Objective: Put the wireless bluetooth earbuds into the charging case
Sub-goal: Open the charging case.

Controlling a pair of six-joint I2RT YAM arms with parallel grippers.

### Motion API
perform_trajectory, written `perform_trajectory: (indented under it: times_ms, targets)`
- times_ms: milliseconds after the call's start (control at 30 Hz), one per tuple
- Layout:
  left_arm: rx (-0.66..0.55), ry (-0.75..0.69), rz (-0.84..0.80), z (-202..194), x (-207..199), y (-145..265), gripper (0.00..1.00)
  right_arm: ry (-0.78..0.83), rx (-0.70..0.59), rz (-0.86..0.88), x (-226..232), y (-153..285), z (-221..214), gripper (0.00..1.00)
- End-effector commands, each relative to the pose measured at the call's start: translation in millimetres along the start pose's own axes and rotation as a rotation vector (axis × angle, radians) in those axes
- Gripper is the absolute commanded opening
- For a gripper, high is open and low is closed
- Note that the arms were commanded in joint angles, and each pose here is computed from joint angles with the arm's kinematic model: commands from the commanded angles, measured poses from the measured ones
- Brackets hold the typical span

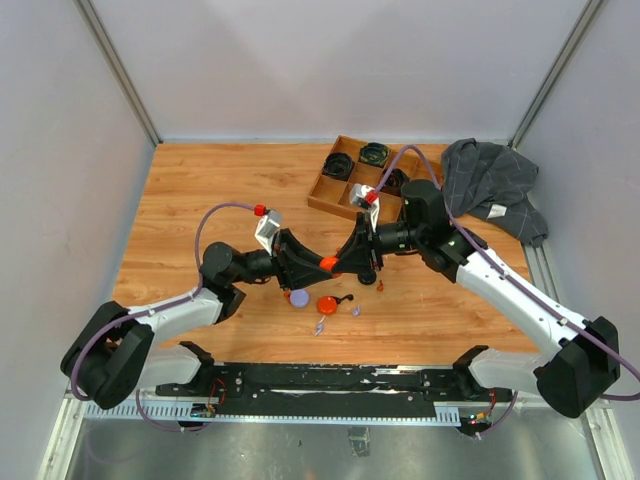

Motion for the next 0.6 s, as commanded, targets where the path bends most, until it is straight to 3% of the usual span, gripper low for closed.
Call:
perform_trajectory:
  times_ms: [0, 167, 367, 433, 567]
  targets:
    - [0.037, -0.070, -0.043, 7.6, -7.8, -1.4, 0.30, 0.067, 0.007, 0.052, 5.8, -3.1, 9.2, 0.16]
    - [0.054, -0.104, -0.031, 6.8, -9.3, 1.5, 0.21, 0.086, 0.012, 0.050, 7.5, -1.1, 12.3, 0.16]
    - [0.061, -0.133, -0.023, 7.3, -13.1, 3.9, 0.01, 0.110, 0.009, 0.026, 8.3, 1.0, 15.5, 0.29]
    - [0.060, -0.148, -0.024, 7.0, -14.3, 5.3, 0.00, 0.112, 0.011, 0.008, 7.5, 1.4, 16.1, 0.40]
    - [0.052, -0.182, -0.030, 6.3, -17.3, 8.1, 0.00, 0.116, 0.017, -0.029, 6.0, 2.4, 16.7, 0.47]
Point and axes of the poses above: each gripper's point midway between its finger pads, its own y axis back along the fingers, its own x axis along the line the jaws close on, z = x × y, the point moved 10 cm from there along y, back along the fingers, and after that the axes turned 13 degrees about y, right-handed, at the moved point
